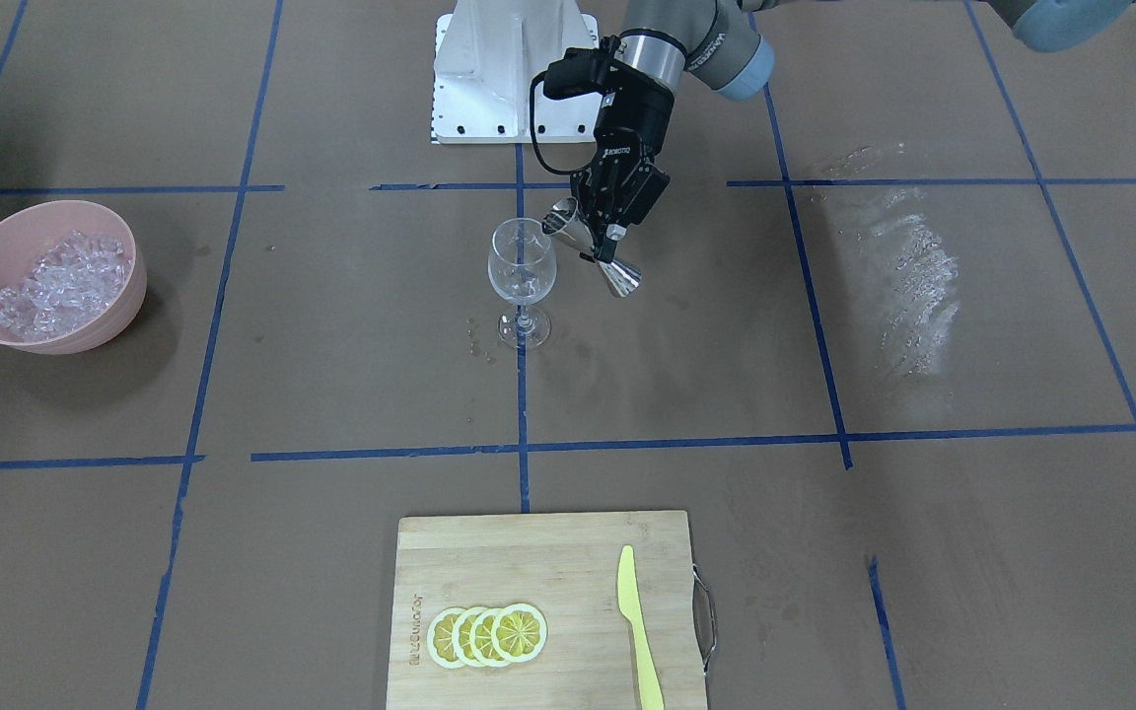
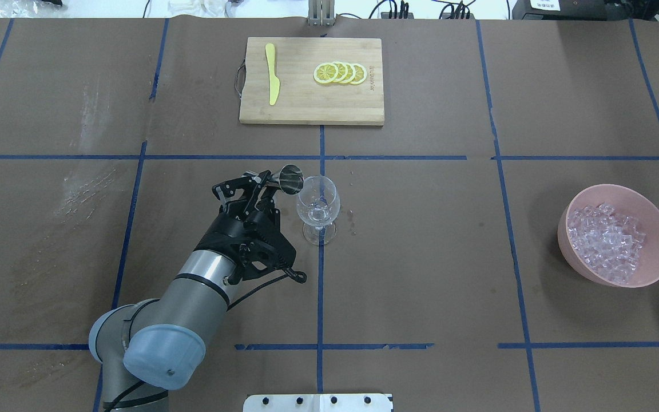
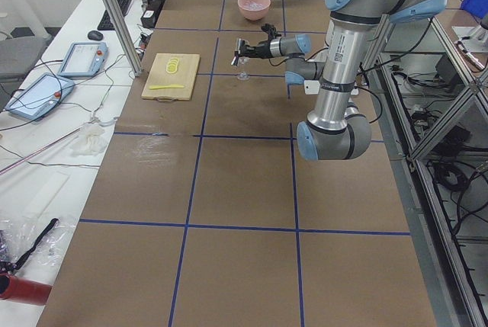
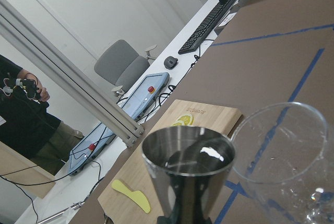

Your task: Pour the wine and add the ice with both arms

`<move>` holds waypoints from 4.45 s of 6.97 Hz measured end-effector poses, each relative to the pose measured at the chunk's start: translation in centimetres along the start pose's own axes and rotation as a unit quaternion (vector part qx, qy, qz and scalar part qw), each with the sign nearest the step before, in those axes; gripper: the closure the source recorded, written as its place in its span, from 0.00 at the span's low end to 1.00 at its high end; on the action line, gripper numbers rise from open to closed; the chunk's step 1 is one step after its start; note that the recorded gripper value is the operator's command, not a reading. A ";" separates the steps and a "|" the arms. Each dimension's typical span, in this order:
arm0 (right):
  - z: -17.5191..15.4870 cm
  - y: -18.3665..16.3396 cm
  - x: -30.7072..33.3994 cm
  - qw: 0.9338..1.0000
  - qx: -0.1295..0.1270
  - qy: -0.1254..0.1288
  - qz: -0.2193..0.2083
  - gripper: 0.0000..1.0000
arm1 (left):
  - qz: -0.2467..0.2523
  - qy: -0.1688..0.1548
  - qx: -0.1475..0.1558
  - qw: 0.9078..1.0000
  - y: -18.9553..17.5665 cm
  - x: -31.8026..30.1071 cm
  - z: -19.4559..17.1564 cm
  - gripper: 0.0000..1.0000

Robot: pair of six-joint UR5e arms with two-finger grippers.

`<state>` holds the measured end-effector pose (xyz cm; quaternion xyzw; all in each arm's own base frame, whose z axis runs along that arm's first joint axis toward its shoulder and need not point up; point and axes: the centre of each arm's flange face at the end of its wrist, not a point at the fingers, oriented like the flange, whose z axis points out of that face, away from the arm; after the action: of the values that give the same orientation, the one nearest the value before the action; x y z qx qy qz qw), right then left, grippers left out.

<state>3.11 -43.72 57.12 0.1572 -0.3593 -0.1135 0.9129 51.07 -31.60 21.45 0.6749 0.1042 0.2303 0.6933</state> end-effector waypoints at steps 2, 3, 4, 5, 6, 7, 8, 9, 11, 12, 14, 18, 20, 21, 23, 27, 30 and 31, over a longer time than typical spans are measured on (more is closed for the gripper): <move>0.0 0.1 0.0 1.000 -0.001 0.000 0.000 0.00 | 0.071 -0.021 -0.003 0.997 -0.2 -0.3 0.1 1.00; 0.1 0.1 0.0 1.000 -0.001 0.000 0.001 0.00 | 0.108 -0.031 -0.004 0.994 -0.5 -0.5 0.1 1.00; 0.1 0.1 0.1 1.000 -0.001 0.000 0.001 0.00 | 0.136 -0.036 -0.005 0.990 -0.8 -0.6 0.0 1.00; 0.1 0.1 0.1 1.000 -0.001 0.000 0.001 0.00 | 0.160 -0.038 -0.006 0.986 -0.9 -0.6 0.0 1.00; 0.1 0.1 0.1 1.000 -0.002 0.001 0.001 0.00 | 0.183 -0.040 -0.007 0.982 -1.0 -0.6 0.0 1.00; 0.2 0.2 0.2 1.000 -0.002 0.001 0.002 0.00 | 0.203 -0.045 -0.008 0.978 -1.2 -0.6 0.0 1.00; 0.3 0.2 0.2 1.000 -0.003 0.000 0.002 0.00 | 0.227 -0.047 -0.008 0.973 -1.6 -0.7 0.0 1.00; 0.3 0.2 0.3 1.000 -0.004 0.000 0.002 0.00 | 0.249 -0.052 -0.008 0.967 -2.0 -0.8 0.0 1.00; 0.4 0.3 0.3 1.000 -0.005 0.000 0.003 0.00 | 0.283 -0.060 -0.010 0.957 -2.7 -0.9 -0.1 1.00; 0.4 0.3 0.3 1.000 -0.005 0.000 0.003 0.00 | 0.302 -0.061 -0.010 0.951 -2.9 -1.0 -0.2 1.00; 0.4 0.3 0.4 1.000 -0.005 0.000 0.003 0.00 | 0.324 -0.065 -0.011 0.944 -3.2 -1.1 -0.2 1.00; 0.4 0.2 0.3 1.000 -0.004 0.000 0.003 0.00 | 0.287 -0.082 0.010 0.954 -3.4 -2.4 -0.5 1.00; 0.4 0.2 0.3 1.000 -0.004 0.000 0.003 0.00 | 0.193 -0.088 0.033 0.977 -3.2 -3.4 -0.5 1.00; 0.4 0.2 0.3 1.000 -0.004 0.000 0.002 0.00 | 0.100 -0.070 0.047 0.991 -3.0 -3.4 -0.4 1.00; 0.3 0.2 0.3 1.000 -0.004 0.001 0.002 0.00 | -0.071 -0.028 0.056 0.996 -2.4 -3.1 0.3 1.00; 0.2 0.1 0.2 1.000 -0.002 0.000 -0.001 0.00 | -0.291 0.013 0.006 0.957 7.4 -4.6 0.4 1.00; 0.1 0.0 0.1 1.000 -0.001 0.000 -0.001 0.00 | -0.448 -0.012 -0.025 0.894 16.3 -6.5 -1.5 1.00; 0.0 0.0 0.0 1.000 0.000 0.000 -0.002 0.00 | -0.469 -0.028 -0.031 0.882 19.7 -7.2 -2.3 1.00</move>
<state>3.11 -43.72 57.13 0.1578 -0.3589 -0.1149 0.9127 40.22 -33.24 39.47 0.5318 0.3819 -0.1378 0.7432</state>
